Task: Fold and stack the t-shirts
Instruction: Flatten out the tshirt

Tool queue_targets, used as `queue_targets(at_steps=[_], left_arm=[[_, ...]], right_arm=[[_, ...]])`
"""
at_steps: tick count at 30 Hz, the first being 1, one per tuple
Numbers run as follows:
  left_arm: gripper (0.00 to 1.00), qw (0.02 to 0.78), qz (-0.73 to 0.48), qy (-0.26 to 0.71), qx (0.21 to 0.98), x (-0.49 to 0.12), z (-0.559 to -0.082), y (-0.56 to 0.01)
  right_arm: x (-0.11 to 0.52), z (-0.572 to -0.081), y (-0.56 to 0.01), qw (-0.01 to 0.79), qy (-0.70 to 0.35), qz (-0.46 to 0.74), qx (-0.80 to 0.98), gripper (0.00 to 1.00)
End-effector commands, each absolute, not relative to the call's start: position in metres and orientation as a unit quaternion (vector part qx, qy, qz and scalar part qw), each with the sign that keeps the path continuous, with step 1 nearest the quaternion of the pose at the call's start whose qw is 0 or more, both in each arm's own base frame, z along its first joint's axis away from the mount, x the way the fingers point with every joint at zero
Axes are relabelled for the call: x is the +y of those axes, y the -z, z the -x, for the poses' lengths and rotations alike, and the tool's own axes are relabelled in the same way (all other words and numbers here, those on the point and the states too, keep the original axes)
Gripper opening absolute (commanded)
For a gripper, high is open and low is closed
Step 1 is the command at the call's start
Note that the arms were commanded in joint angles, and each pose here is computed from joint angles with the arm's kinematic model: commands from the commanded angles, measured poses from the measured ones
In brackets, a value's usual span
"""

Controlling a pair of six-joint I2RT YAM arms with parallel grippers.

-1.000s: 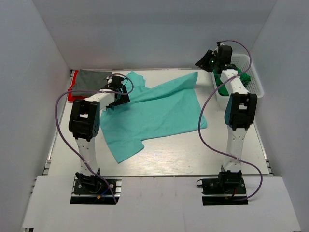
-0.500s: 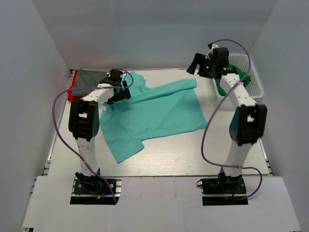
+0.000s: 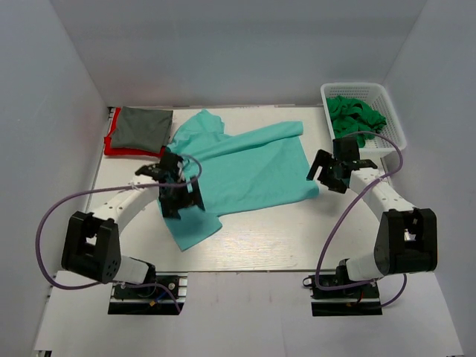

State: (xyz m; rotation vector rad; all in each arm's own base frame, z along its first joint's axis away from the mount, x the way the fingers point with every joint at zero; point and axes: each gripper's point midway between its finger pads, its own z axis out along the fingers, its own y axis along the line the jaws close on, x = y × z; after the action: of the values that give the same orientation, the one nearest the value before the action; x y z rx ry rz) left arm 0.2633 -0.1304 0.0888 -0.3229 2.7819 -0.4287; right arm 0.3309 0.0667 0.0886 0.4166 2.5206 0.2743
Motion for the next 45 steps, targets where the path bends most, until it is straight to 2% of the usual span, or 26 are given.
queue_targets(at_steps=[1, 3, 5, 6, 8, 14, 17, 21, 22, 27, 28, 30, 32, 34, 37, 39, 42, 43, 44, 45], left_arm=[[1.00, -0.006, 0.133, 0.149, 0.980, -0.134, -0.167, -0.066], [1.00, -0.042, 0.151, 0.108, 0.982, -0.122, -0.137, -0.064], [1.00, -0.042, 0.183, 0.060, 0.980, -0.108, -0.127, -0.065], [1.00, -0.023, 0.195, 0.006, 0.980, -0.089, -0.130, -0.065], [1.00, -0.041, 0.209, -0.037, 0.976, -0.078, -0.125, -0.061], [0.88, -0.014, 0.210, 0.014, 0.977, -0.101, -0.150, -0.036], [0.81, -0.008, 0.210, 0.035, 0.977, -0.107, -0.153, -0.026], [0.73, -0.037, 0.210, 0.030, 0.976, -0.105, -0.136, -0.012], [0.72, -0.040, 0.210, 0.034, 0.976, -0.106, -0.135, -0.012], [0.66, -0.040, 0.211, 0.023, 0.976, -0.103, -0.131, -0.005], [0.64, -0.040, 0.211, 0.023, 0.976, -0.103, -0.131, -0.005], [0.60, -0.030, 0.211, 0.029, 0.977, -0.105, -0.135, -0.002], [0.51, -0.035, 0.216, 0.026, 0.975, -0.105, -0.135, 0.002], [0.43, -0.032, 0.216, 0.028, 0.975, -0.106, -0.137, 0.002], [0.38, -0.039, 0.217, 0.023, 0.975, -0.103, -0.131, 0.005], [0.32, -0.039, 0.221, 0.023, 0.974, -0.103, -0.129, 0.006], [0.14, -0.035, 0.225, 0.026, 0.973, -0.103, -0.128, 0.004], [0.08, -0.034, 0.225, 0.026, 0.973, -0.103, -0.128, 0.004], [0.00, -0.034, 0.225, 0.027, 0.973, -0.102, -0.127, 0.003], [0.00, -0.034, 0.225, 0.027, 0.973, -0.102, -0.127, 0.003]], right_arm=[[0.052, -0.329, -0.089, 0.286, -0.067, -0.183, 0.938, 0.89], [0.050, -0.329, -0.089, 0.288, -0.062, -0.185, 0.937, 0.89], [0.047, -0.329, -0.090, 0.291, -0.059, -0.191, 0.936, 0.89], [0.047, -0.327, -0.087, 0.288, -0.058, -0.193, 0.936, 0.90], [0.046, -0.328, -0.088, 0.292, -0.058, -0.194, 0.935, 0.90], [0.044, -0.329, -0.084, 0.283, -0.054, -0.201, 0.936, 0.90], [0.048, -0.332, -0.082, 0.276, -0.063, -0.195, 0.939, 0.87], [0.055, -0.334, -0.073, 0.259, -0.076, -0.192, 0.944, 0.83], [0.057, -0.334, -0.067, 0.248, -0.078, -0.191, 0.946, 0.78], [0.059, -0.326, -0.049, 0.219, -0.078, -0.200, 0.952, 0.72], [0.060, -0.328, -0.048, 0.220, -0.079, -0.207, 0.950, 0.65], [0.060, -0.330, -0.047, 0.223, -0.081, -0.214, 0.948, 0.62], [0.063, -0.337, -0.049, 0.230, -0.092, -0.224, 0.943, 0.57], [0.062, -0.340, -0.045, 0.227, -0.086, -0.232, 0.942, 0.57], [0.065, -0.343, -0.044, 0.221, -0.091, -0.236, 0.942, 0.56], [0.065, -0.341, -0.040, 0.212, -0.090, -0.237, 0.944, 0.56], [0.064, -0.337, -0.036, 0.202, -0.086, -0.241, 0.945, 0.53], [0.066, -0.331, -0.033, 0.196, -0.087, -0.232, 0.949, 0.48], [0.068, -0.330, -0.033, 0.194, -0.094, -0.240, 0.947, 0.37], [0.068, -0.329, -0.033, 0.194, -0.096, -0.245, 0.945, 0.25]])
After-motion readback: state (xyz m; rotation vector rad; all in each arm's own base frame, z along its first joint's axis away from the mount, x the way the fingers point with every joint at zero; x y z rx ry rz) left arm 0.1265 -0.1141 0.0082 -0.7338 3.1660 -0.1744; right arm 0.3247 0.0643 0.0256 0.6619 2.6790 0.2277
